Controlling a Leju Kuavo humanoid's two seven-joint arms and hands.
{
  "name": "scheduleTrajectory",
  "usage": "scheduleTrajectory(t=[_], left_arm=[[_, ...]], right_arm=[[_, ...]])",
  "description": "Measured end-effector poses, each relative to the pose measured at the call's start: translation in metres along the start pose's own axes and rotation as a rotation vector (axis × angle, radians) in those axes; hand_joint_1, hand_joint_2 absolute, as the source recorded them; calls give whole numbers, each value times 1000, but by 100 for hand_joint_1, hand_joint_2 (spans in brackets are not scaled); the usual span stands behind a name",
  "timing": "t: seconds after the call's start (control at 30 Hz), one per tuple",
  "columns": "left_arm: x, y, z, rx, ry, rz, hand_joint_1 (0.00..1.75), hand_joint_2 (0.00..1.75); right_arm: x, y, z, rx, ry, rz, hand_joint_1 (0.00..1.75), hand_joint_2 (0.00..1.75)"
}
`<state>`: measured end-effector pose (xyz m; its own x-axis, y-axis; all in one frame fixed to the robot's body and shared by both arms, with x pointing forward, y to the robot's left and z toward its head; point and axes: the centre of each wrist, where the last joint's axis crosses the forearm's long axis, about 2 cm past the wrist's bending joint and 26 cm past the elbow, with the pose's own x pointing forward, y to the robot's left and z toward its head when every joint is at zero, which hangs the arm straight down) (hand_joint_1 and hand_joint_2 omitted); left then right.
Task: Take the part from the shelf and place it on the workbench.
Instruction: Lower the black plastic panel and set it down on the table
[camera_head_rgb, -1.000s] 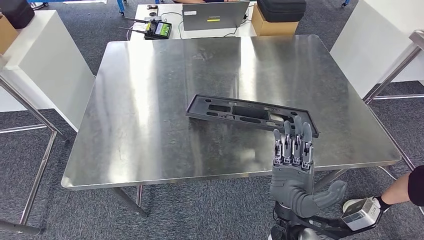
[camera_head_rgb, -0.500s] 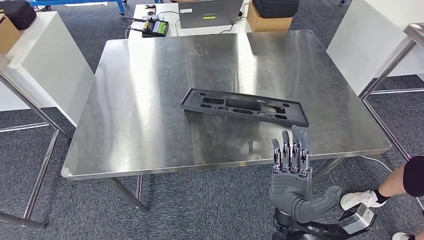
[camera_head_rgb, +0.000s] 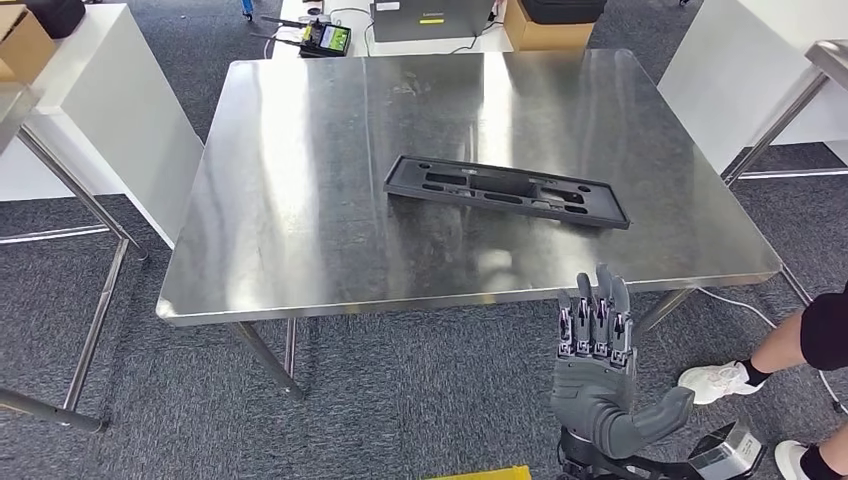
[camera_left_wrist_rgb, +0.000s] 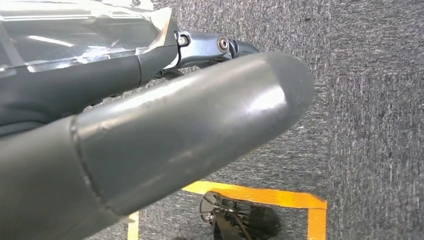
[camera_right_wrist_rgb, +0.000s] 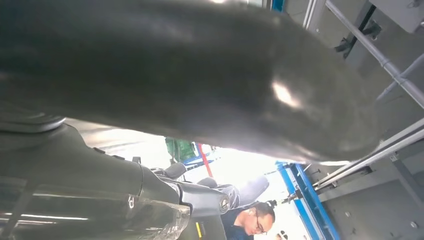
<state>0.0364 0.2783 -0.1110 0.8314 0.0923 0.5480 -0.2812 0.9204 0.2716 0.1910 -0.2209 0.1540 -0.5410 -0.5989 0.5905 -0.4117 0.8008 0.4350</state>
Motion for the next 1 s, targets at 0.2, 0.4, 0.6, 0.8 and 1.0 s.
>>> scheduleTrajectory(t=[0.2,0.4,0.6,0.8,1.0], left_arm=[[-1,2,-1,-2,-5,-8,0,0],[-1,4,-1,1,-2,-12,0,0],[0,3,-2,3,-3,-14,0,0],[1,3,-2,2,-5,-16,0,0],[2,3,-2,7,-5,-20,0,0]], right_arm=[[2,-2,5,-16,-1,9,0,0],[2,-3,7,-30,1,17,0,0],[2,-3,6,-32,3,32,0,0],[2,-3,6,-38,13,45,0,0],[2,-4,6,-43,29,55,0,0]])
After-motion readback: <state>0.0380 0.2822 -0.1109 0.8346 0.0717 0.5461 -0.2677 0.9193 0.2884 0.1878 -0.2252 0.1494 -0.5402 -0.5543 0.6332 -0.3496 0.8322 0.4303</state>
